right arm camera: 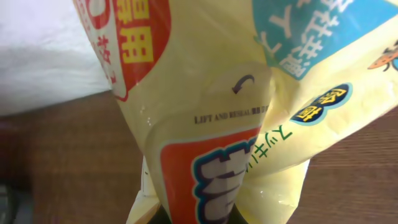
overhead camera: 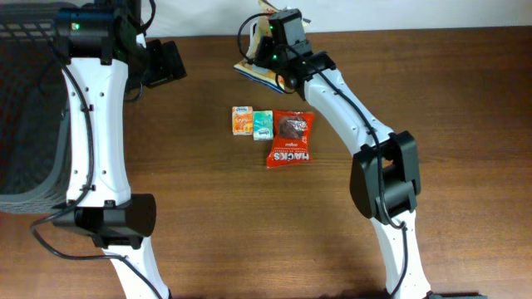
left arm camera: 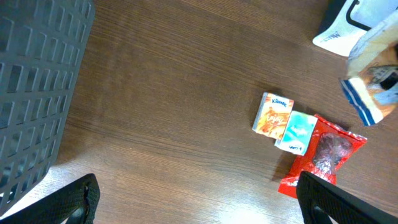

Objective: Scan the item barcode

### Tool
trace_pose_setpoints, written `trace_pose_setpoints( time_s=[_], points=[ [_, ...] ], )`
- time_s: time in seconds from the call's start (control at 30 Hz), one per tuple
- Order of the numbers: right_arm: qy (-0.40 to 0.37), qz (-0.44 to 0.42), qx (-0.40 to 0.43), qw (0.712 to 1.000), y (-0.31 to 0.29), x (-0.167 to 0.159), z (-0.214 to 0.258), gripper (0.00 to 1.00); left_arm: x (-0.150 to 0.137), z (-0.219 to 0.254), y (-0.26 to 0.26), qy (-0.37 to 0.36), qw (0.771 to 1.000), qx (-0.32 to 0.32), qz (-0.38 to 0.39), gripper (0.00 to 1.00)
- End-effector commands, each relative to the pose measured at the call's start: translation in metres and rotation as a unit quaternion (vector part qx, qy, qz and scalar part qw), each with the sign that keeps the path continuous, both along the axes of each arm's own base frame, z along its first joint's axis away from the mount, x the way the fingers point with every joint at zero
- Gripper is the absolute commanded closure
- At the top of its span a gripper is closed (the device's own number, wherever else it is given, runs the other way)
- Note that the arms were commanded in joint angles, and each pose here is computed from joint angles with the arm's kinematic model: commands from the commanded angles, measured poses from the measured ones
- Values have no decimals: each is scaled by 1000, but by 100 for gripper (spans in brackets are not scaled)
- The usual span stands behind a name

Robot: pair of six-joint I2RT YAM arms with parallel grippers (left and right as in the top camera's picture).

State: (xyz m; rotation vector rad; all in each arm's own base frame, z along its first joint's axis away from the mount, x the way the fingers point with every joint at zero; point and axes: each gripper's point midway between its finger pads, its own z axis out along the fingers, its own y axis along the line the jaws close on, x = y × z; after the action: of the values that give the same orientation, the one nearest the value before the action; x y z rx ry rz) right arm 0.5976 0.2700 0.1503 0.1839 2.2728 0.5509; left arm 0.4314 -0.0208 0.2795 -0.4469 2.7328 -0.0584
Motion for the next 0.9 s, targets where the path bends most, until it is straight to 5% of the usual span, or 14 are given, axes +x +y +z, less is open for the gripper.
trace_pose_setpoints(
  time_s=[0.0, 0.17, 0.77, 0.87],
  points=[
    [-17, 71, -50, 996, 23, -8, -9, 96, -3, 10, 3, -13, 1000, 5, -1, 1],
    [-29, 93, -180, 979, -11, -4, -12, 96, -3, 10, 3, -13, 1000, 6, -1, 1],
    [-29, 100, -156, 982, -23, 9, -10, 96, -3, 10, 3, -13, 1000, 5, -1, 1],
    [-52, 78, -149, 984, -46, 13, 38, 96, -3, 10, 3, -13, 1000, 5, -1, 1]
  ],
)
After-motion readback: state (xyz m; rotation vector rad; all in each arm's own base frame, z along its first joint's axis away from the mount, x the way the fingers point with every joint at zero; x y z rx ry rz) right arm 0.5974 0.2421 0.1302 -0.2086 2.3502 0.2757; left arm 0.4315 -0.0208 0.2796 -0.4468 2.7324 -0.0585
